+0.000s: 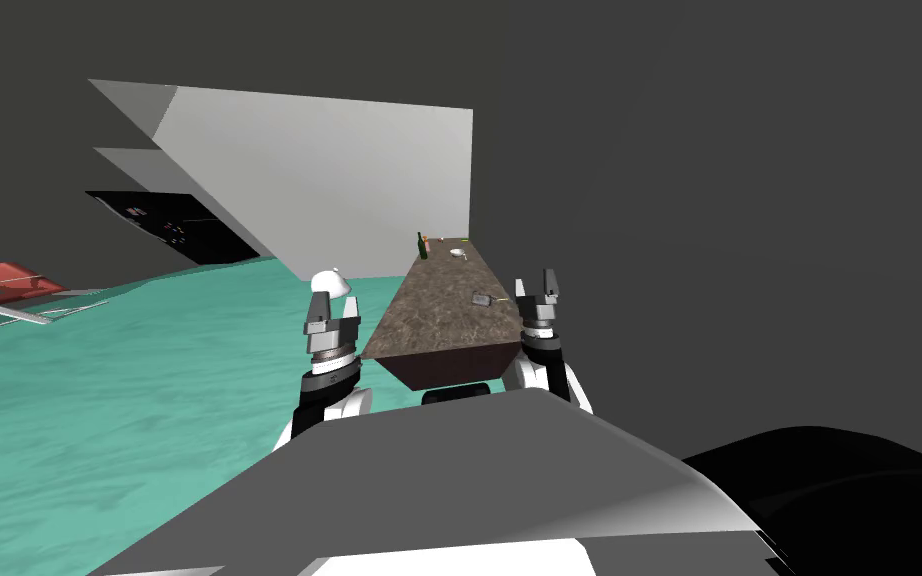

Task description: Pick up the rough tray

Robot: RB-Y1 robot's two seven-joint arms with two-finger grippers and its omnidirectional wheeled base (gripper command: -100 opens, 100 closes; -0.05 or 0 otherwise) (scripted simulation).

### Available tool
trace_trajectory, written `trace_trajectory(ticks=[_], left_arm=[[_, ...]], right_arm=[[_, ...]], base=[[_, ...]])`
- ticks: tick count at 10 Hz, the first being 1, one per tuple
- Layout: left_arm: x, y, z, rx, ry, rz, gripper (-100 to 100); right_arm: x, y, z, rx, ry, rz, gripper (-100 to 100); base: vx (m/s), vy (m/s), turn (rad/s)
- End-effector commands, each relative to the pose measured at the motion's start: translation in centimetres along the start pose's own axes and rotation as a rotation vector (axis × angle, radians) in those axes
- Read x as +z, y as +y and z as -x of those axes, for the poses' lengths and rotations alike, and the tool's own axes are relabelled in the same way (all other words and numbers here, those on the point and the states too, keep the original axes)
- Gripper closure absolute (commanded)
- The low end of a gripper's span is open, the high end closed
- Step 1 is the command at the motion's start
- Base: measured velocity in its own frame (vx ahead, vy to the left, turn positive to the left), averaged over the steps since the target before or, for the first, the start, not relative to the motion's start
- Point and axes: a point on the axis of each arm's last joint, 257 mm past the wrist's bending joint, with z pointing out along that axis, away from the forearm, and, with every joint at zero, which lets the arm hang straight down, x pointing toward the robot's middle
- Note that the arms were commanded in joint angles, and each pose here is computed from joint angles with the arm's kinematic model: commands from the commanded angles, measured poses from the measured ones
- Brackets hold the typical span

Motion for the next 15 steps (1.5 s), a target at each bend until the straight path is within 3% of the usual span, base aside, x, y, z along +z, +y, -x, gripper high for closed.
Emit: trace_trajectory(ticks=[1, 5, 7, 8, 10, 15], left_arm=[[0.0, 0.0, 0.0, 0.000, 0.000, 0.000, 0], [0.0, 0.0, 0.0, 0.000, 0.000, 0.000, 0], [0.0, 0.0, 0.0, 0.000, 0.000, 0.000, 0], [0.0, 0.0, 0.0, 0.000, 0.000, 0.000, 0], [0.0, 0.0, 0.0, 0.000, 0.000, 0.000, 0], [0.0, 0.0, 0.0, 0.000, 0.000, 0.000, 0]], right_arm=[[-0.1, -0.7, -0.6, -0.020, 0.042, -0.018, -100], [-0.8, -3.4, -2.2, -0.090, 0.158, -0.078, -100], [-1.6, -6.0, -3.2, -0.154, 0.241, -0.131, -100], [-1.6, -6.0, -3.3, -0.159, 0.255, -0.132, -100], [-2.7, -9.0, -4.1, -0.240, 0.345, -0.188, -100], [-4.5, -12.5, -4.4, -0.358, 0.483, -0.249, -100]], base=[[-0.030, 0.011, 0.039], [-0.065, 0.034, 0.061], [-0.070, 0.053, 0.086], [-0.072, 0.042, 0.053], [-0.100, 0.052, 0.113], [-0.068, 0.048, 0.074]])
